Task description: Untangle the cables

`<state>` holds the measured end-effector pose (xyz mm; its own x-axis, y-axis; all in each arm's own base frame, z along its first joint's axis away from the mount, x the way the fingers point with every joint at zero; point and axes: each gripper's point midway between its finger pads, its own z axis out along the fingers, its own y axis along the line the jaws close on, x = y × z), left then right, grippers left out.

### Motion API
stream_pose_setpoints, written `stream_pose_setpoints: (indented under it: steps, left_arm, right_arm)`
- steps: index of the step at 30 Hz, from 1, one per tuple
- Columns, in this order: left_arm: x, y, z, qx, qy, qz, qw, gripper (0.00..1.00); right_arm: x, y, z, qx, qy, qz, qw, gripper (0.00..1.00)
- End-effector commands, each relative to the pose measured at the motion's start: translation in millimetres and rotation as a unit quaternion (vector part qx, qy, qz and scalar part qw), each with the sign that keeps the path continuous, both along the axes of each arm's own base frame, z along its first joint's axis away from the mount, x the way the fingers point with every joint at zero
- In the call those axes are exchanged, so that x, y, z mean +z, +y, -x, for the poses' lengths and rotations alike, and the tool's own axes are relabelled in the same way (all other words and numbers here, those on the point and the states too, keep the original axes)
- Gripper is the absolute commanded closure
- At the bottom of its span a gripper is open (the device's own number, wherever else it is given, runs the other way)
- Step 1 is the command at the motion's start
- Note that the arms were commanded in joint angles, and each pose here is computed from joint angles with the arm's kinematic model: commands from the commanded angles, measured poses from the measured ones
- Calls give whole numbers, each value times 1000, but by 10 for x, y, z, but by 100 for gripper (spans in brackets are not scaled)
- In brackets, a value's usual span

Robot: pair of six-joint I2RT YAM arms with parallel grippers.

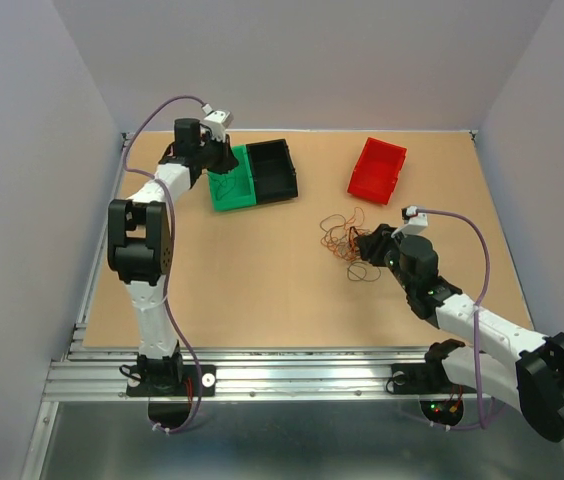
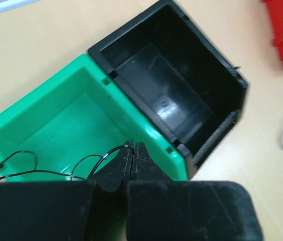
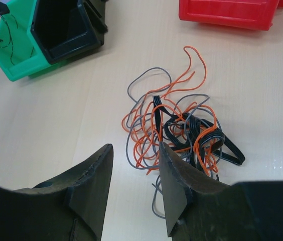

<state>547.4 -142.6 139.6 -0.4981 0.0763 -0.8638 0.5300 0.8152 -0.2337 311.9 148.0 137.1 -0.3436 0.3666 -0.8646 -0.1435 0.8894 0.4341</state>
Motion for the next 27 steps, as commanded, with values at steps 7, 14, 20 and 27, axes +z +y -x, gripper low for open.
stream_pose_setpoints:
  steps: [7, 14, 20, 27]
  left_arm:
    - [-219, 230, -136, 140, -1, -163, 977, 100]
    - [-663, 36, -121, 136, 33, -222, 965, 99]
    - [-708, 14, -190, 135, 34, -230, 963, 95]
    - [-396, 11, -125, 128, 11, -226, 966, 67]
  right_arm:
    - [113, 37, -19, 6, -24, -13, 1000, 53]
    - [120, 52, -23, 8, -24, -14, 1000, 53]
    - [102, 46, -18, 8, -22, -13, 1000, 53]
    - [112, 51, -9, 9, -24, -15, 1000, 52]
